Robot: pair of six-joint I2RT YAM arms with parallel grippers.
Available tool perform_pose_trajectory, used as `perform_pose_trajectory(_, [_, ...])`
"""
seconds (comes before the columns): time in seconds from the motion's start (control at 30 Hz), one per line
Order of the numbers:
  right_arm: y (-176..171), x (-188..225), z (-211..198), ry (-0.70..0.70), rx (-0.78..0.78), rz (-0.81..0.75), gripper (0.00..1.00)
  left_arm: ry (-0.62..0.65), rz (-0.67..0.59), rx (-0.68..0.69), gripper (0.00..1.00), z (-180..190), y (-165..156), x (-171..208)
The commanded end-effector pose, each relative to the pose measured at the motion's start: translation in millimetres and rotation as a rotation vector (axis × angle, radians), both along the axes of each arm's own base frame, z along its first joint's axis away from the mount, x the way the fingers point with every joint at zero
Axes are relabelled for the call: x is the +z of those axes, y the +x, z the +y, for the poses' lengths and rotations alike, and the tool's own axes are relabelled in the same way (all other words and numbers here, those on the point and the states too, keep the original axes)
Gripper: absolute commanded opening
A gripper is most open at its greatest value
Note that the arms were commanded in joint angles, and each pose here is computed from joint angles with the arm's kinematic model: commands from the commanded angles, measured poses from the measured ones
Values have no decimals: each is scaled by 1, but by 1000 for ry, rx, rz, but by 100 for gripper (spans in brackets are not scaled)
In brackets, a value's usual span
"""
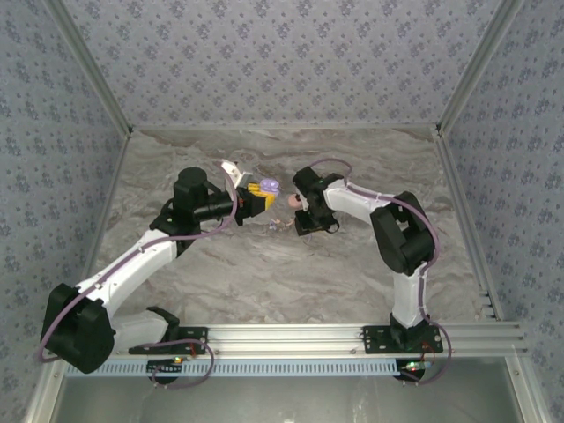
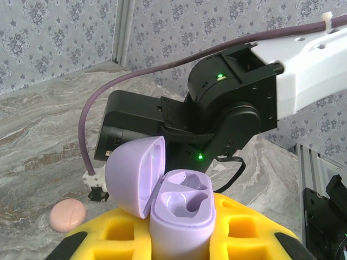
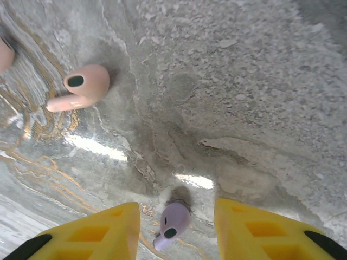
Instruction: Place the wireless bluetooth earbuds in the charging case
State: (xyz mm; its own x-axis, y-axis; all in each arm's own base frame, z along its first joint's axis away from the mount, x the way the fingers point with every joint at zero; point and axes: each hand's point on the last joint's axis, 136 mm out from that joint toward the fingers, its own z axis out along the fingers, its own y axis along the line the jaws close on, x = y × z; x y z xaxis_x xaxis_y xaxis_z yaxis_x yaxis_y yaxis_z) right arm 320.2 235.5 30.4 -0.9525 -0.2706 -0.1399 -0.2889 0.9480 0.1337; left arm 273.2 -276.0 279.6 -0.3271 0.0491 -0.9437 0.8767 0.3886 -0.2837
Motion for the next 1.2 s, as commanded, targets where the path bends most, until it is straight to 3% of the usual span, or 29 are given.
perform_pose_trajectory(0.0, [0,11,-1,-8,-142,-32,42,-10,-48,-7,1,1,-4,11])
perform_pose_trajectory(0.4, [-2,8,4,-69,-312,-68,36,-10,-55,-9,1,1,-5,11])
perform_pose_trajectory(1.17, [-7,-8,3,-123,-282,-35,29,-8,-53,-9,1,0,-4,9])
